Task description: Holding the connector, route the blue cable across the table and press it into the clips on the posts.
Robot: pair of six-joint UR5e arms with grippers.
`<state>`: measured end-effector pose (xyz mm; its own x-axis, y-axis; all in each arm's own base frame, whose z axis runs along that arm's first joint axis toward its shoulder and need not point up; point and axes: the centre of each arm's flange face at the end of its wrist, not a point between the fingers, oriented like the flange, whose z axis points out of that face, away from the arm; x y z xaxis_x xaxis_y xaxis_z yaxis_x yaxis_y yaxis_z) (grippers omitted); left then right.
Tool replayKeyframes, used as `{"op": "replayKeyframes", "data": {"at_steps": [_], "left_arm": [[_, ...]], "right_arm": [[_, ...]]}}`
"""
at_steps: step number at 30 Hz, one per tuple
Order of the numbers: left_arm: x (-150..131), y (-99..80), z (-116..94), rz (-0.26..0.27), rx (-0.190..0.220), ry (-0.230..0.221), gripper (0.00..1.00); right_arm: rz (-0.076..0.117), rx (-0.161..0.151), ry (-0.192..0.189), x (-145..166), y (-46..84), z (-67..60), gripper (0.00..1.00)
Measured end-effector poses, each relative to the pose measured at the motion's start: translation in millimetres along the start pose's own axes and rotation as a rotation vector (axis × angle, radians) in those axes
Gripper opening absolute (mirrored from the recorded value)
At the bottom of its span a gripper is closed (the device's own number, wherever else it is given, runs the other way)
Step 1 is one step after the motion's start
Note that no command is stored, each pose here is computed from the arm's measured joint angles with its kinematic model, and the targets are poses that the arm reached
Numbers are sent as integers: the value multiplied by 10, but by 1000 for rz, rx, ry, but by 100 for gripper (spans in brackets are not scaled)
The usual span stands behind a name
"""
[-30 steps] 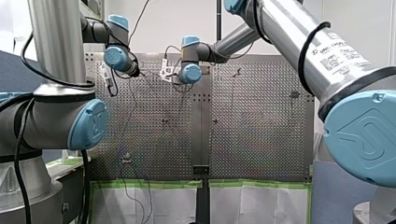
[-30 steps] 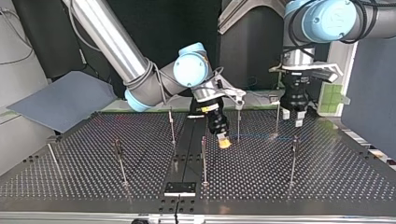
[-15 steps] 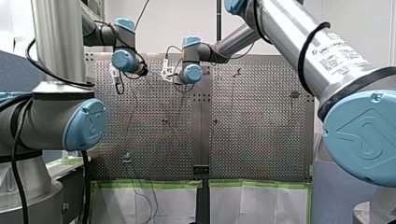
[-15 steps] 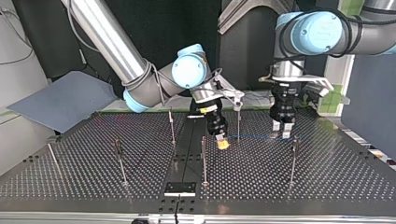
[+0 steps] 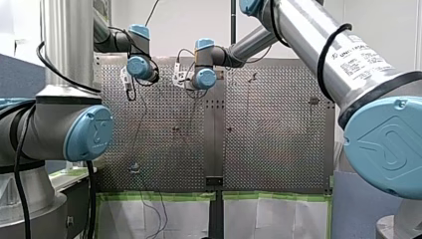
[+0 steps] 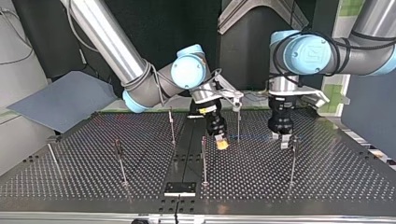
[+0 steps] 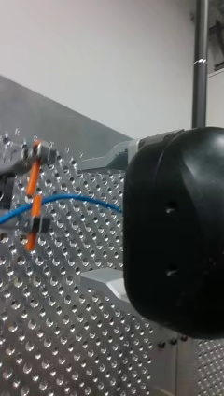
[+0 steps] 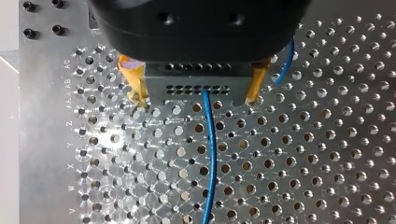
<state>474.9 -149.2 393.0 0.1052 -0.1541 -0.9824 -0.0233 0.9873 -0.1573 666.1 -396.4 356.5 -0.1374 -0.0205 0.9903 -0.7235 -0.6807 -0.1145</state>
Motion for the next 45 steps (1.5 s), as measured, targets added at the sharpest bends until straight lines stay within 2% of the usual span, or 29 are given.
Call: {"op": "replayKeyframes", "data": {"at_steps": [6,10,13,21,22,23,24,25,26,27,28,29,30,32,45], "left_arm": [[124,-40,159,2,2,13,100],[112,-72,250,0,6,-2,100],[156,-76,338,4,4,6,100],[276,-30,437,13,-35,21,100],[277,-29,438,13,-37,20,97],[277,-28,438,12,-39,19,80],[277,-26,439,11,-42,18,80],[276,-25,440,10,-43,18,69],[276,-25,440,9,-43,17,51],[276,-26,440,9,-43,17,51],[276,-29,439,9,-42,17,35],[276,-32,439,8,-41,17,24],[277,-37,437,8,-40,17,24],[279,-43,436,7,-39,18,1],[302,-86,406,-4,-32,27,1]], "right_arm": [[0,1,1,1,12,6,0],[2,3,1,1,12,7,0],[3,4,1,0,14,8,0],[3,6,0,-2,12,8,0],[3,6,0,-2,12,8,0],[3,6,-1,-2,13,7,0],[3,6,-1,-2,13,8,0],[4,6,0,-2,13,8,0],[4,6,0,-2,14,8,0],[4,6,0,-2,14,8,0],[4,6,0,-3,14,8,0],[5,7,0,-2,13,8,0],[5,7,0,-2,11,7,0],[5,8,-1,-3,10,7,0],[11,13,-6,-27,-15,-5,0]]}}
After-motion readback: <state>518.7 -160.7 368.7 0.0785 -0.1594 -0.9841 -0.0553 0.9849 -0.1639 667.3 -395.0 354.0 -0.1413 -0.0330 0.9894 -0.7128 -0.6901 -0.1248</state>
